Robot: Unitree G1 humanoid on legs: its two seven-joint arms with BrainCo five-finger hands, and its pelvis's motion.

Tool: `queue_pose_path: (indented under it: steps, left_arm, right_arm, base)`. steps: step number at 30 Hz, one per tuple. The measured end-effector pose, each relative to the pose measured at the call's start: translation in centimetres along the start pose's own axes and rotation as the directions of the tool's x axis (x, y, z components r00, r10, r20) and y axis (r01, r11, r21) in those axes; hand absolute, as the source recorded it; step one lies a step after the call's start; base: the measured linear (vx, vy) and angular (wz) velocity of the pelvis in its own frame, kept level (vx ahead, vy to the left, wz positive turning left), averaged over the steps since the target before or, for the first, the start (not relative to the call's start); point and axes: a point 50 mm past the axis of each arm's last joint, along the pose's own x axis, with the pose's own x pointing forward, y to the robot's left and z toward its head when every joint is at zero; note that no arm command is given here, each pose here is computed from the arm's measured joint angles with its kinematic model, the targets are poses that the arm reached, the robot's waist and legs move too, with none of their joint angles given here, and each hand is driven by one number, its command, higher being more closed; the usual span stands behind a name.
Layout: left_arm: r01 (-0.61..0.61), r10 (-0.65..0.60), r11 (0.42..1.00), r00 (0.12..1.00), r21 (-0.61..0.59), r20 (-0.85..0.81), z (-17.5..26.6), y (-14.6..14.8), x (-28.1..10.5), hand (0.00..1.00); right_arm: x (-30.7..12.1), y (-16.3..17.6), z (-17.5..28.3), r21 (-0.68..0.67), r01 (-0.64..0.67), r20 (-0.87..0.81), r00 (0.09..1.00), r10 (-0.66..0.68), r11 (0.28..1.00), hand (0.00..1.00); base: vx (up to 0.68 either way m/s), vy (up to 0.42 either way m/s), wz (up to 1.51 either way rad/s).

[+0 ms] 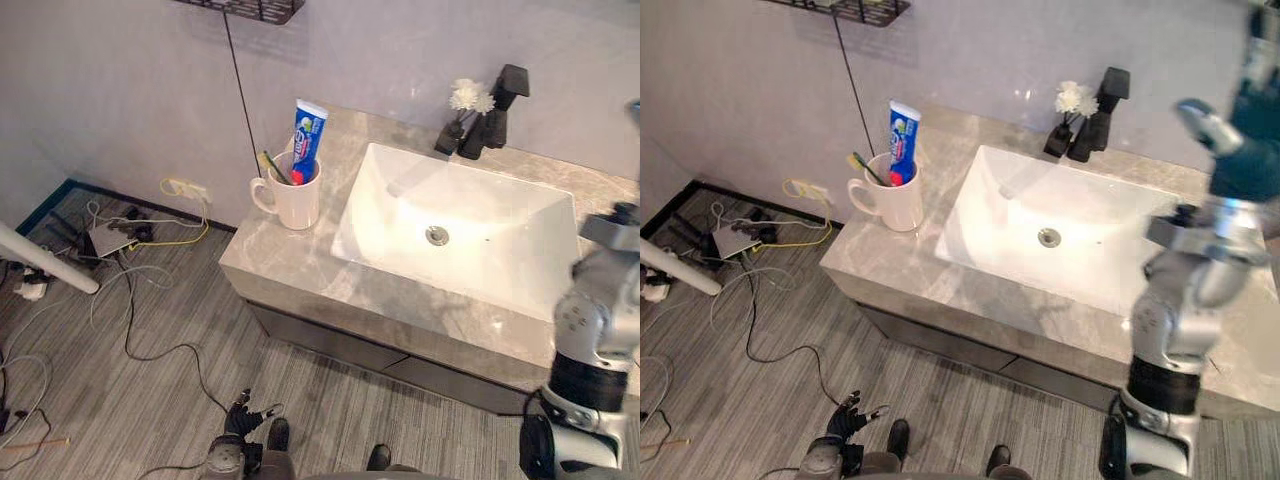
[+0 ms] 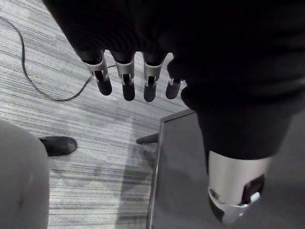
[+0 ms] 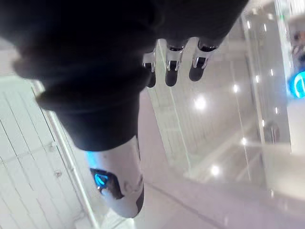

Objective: Organize washtable

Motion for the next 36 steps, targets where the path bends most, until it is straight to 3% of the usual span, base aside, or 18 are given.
queue_pose_path:
  steps: [6, 11, 16, 18, 20, 24, 30, 36]
  left_arm:
    - [-0.013, 0.008, 0.998, 0.997, -0.069, -0.077, -1.9, -0.1, -0.6, 0.00]
    - [-0.058, 0.037, 0.982, 0.992, -0.177, -0.121, -2.8, -0.4, -1.0, 0.00]
    - [-0.085, 0.045, 0.964, 0.986, -0.251, -0.164, -3.3, -1.0, -1.3, 0.00]
    - [-0.077, 0.033, 0.963, 0.985, -0.257, -0.171, -3.3, -1.5, -1.4, 0.00]
    - [-0.071, 0.026, 0.963, 0.984, -0.259, -0.174, -3.3, -1.7, -1.4, 0.00]
    - [-0.069, 0.022, 0.963, 0.984, -0.261, -0.179, -3.4, -1.8, -1.4, 0.00]
    - [-0.044, 0.002, 0.970, 0.985, -0.241, -0.170, -3.1, -2.2, -1.4, 0.00]
    - [-0.044, -0.001, 0.966, 0.985, -0.254, -0.175, -3.2, -2.3, -1.4, 0.00]
  right_arm:
    - [-3.5, -7.2, 1.7, -0.273, 0.221, -0.060, 0.967, -0.246, 0.936, 0.00]
    - [-10.5, -11.1, 1.2, -0.525, 0.314, -0.236, 0.839, -0.490, 0.791, 0.00]
    - [-18.8, -13.2, 1.5, -0.678, 0.387, -0.349, 0.579, -0.737, 0.625, 0.00]
    - [-22.6, -13.7, 1.4, -0.734, 0.373, -0.404, 0.432, -0.806, 0.568, 0.00]
    - [-24.6, -14.1, 1.4, -0.763, 0.356, -0.428, 0.349, -0.834, 0.540, 0.00]
    - [-29.3, -12.9, -0.1, -0.759, 0.323, -0.545, 0.158, -0.823, 0.565, 0.00]
    - [-35.5, -10.1, -2.6, -0.677, 0.235, -0.731, -0.108, -0.674, 0.697, 0.00]
    - [-38.7, -9.7, -1.8, -0.671, 0.197, -0.739, -0.258, -0.623, 0.715, 0.00]
  base:
    - [-0.01, 0.001, -0.16]
    - [-0.03, -0.006, -0.09]
    - [-0.04, -0.007, -0.15]
    - [-0.03, 0.018, -0.20]
    - [-0.01, 0.000, -0.13]
    - [0.01, 0.011, -0.13]
    - [0.02, 0.009, -0.02]
    - [-0.01, -0.001, 0.01]
